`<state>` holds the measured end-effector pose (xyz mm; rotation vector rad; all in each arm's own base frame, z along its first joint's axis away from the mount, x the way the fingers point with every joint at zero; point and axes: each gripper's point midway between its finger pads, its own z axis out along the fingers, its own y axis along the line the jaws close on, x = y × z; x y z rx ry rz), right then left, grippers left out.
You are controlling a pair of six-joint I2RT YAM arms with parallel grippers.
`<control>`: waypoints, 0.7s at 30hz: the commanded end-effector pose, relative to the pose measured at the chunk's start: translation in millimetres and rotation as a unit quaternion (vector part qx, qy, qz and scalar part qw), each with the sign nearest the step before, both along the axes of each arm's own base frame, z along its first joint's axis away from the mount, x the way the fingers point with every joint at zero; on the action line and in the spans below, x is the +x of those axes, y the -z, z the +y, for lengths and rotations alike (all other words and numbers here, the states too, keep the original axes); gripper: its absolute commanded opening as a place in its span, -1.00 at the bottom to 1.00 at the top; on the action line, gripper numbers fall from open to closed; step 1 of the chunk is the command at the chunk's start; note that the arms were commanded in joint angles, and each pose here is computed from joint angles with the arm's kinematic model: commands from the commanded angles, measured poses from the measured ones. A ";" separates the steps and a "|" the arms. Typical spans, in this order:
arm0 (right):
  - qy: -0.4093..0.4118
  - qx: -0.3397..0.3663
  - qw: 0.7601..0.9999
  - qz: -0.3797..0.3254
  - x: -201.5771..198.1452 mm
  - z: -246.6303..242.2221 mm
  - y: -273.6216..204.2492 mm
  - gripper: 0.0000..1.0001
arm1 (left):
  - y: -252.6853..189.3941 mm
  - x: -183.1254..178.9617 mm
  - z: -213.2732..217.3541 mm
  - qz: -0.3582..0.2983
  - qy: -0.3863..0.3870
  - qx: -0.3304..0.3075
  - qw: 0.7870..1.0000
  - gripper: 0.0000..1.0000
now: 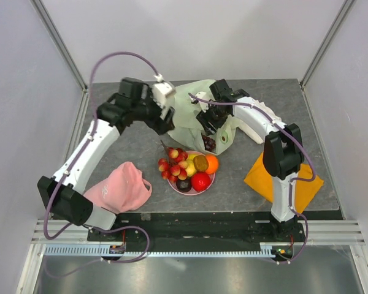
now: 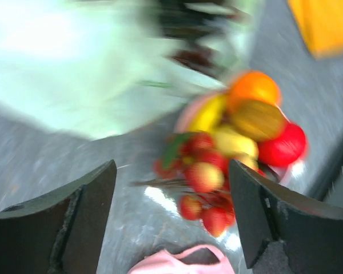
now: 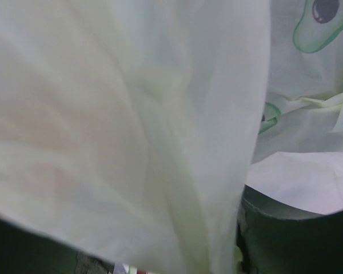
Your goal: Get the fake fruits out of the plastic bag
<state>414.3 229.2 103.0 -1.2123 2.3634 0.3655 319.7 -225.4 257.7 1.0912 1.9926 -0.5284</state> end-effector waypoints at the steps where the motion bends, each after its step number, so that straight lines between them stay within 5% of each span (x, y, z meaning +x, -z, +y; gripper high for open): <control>1: -0.014 0.034 0.999 -0.019 -9.4 6.7 -48.2 0.32 | -33.9 40.3 27.3 0.032 -0.112 -0.097 0.988 0.73; 13: -0.050 0.021 0.997 0.051 -51.6 -3.9 -29.5 0.39 | -20.5 50.1 23.0 0.098 -0.137 -0.116 0.979 0.68; 21: -0.037 0.018 0.996 0.081 -27.2 10.3 14.8 0.38 | -24.8 45.5 31.8 0.079 -0.144 -0.104 0.981 0.68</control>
